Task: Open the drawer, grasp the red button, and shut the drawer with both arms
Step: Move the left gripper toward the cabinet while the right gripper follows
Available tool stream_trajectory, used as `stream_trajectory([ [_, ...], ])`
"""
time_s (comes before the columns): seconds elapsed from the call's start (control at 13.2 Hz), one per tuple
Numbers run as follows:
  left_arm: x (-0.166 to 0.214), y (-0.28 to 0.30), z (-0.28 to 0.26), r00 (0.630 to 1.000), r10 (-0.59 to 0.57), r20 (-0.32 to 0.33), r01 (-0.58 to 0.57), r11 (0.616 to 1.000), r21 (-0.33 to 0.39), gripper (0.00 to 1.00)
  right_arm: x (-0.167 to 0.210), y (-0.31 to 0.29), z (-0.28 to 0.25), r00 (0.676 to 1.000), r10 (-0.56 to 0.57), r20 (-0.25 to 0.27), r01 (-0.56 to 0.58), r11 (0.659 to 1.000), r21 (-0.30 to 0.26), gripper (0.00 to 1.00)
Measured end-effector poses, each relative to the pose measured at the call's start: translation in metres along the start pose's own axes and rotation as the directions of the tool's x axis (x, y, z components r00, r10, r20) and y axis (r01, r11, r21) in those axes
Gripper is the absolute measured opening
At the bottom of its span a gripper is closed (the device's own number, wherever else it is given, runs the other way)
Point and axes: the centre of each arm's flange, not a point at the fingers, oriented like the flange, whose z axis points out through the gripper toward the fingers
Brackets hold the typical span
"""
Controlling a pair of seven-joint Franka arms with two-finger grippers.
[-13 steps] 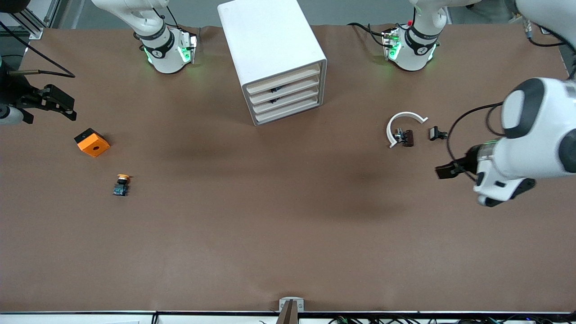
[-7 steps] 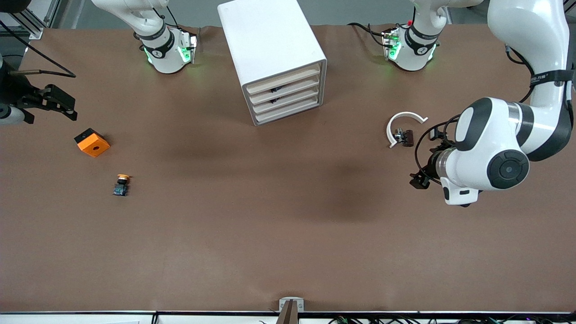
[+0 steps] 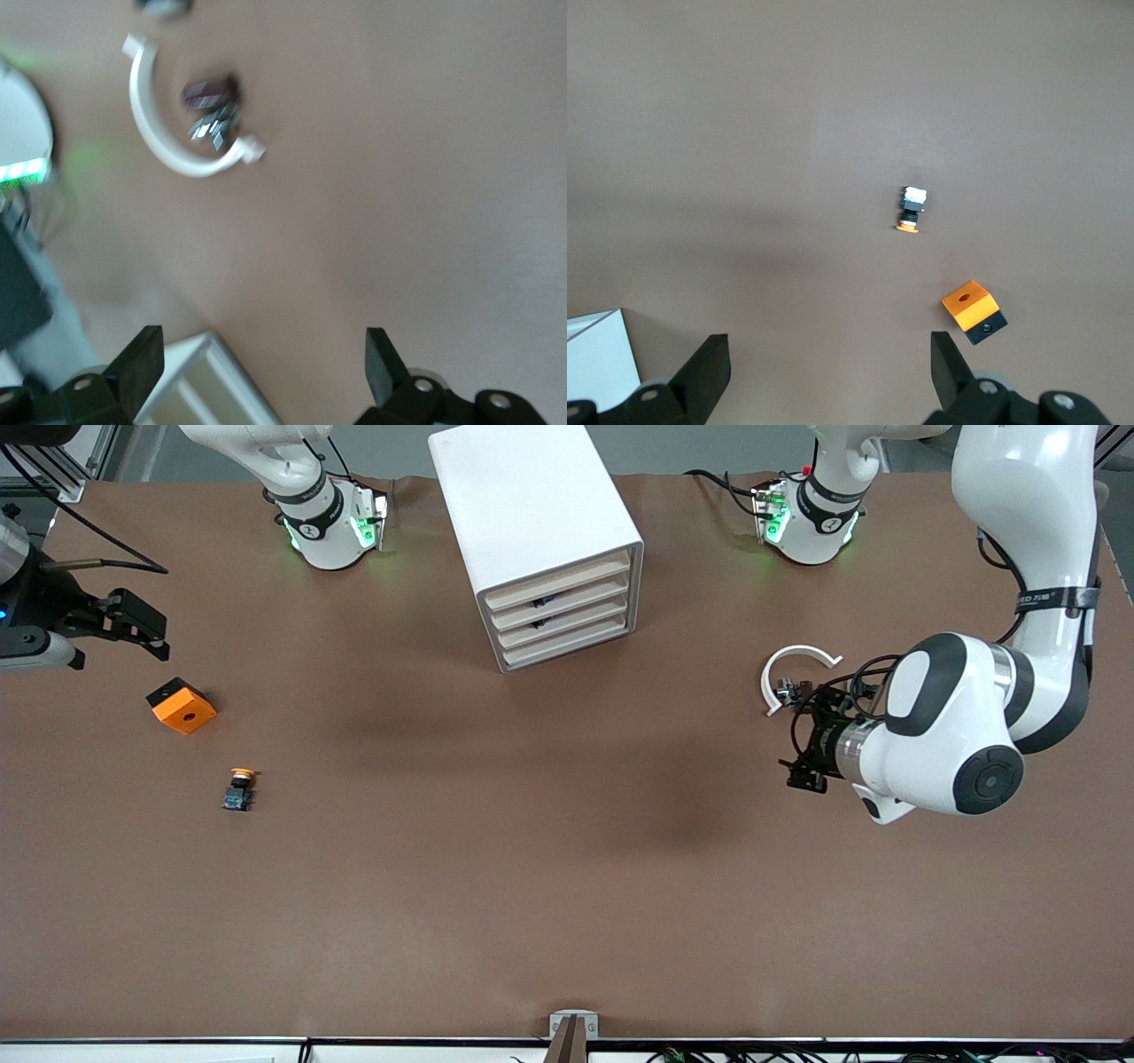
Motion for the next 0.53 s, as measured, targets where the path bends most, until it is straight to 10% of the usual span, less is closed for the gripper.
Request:
stream_trajectory([
  [0.53, -0.035, -0.006, 0.034, 0.937, -0.308, 0.164, 0.258, 0.928, 0.268, 1.0, 0.003, -0.055, -0.001, 0.999, -0.051, -0.001, 0.051, 0.999, 0.001, 1.0],
])
